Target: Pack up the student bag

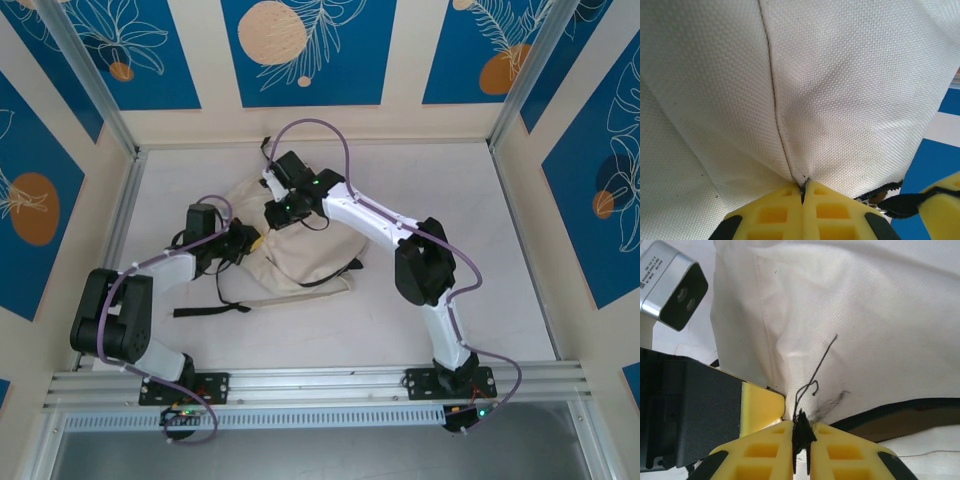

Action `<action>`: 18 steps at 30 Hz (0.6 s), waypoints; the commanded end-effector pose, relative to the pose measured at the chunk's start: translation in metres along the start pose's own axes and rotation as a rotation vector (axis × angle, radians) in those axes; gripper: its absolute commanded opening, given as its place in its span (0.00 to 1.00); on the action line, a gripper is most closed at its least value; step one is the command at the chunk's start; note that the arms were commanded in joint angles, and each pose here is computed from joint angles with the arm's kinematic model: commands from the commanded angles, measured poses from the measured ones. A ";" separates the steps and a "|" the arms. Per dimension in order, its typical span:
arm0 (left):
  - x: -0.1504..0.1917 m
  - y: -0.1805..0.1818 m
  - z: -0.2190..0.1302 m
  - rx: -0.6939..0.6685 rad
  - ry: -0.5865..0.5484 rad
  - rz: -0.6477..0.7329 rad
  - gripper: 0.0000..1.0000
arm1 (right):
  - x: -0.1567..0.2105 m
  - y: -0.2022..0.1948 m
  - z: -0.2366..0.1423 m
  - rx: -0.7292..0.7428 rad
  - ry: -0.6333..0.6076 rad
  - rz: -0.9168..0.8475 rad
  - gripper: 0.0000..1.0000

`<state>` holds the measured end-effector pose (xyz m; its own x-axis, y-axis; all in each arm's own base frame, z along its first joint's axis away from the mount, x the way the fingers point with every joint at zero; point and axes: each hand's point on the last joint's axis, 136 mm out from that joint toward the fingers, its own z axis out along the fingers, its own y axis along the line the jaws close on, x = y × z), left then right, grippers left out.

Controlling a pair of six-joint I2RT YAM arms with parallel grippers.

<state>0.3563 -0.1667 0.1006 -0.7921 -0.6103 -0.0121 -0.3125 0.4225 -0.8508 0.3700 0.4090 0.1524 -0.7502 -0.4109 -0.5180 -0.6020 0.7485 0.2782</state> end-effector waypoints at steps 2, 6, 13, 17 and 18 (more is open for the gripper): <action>-0.004 -0.017 0.001 0.030 -0.014 0.053 0.00 | -0.011 0.003 -0.016 0.047 -0.051 -0.028 0.05; -0.004 -0.015 -0.001 0.010 -0.019 0.059 0.00 | -0.015 -0.002 -0.018 0.098 -0.079 -0.041 0.00; -0.006 0.007 -0.006 -0.098 -0.051 0.049 0.00 | -0.027 -0.035 -0.034 0.273 -0.170 0.009 0.00; -0.004 0.021 -0.007 -0.158 -0.051 0.034 0.00 | -0.027 -0.065 -0.038 0.369 -0.185 0.082 0.00; -0.004 0.023 -0.008 -0.166 -0.053 0.032 0.00 | -0.028 -0.072 -0.039 0.378 -0.188 0.101 0.00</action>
<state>0.3541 -0.1599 0.0931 -0.7871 -0.6152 -0.0461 -0.3380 0.4926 -0.8020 0.3922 0.3796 0.1462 -0.7354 -0.3710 -0.5671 -0.4967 0.8644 0.0785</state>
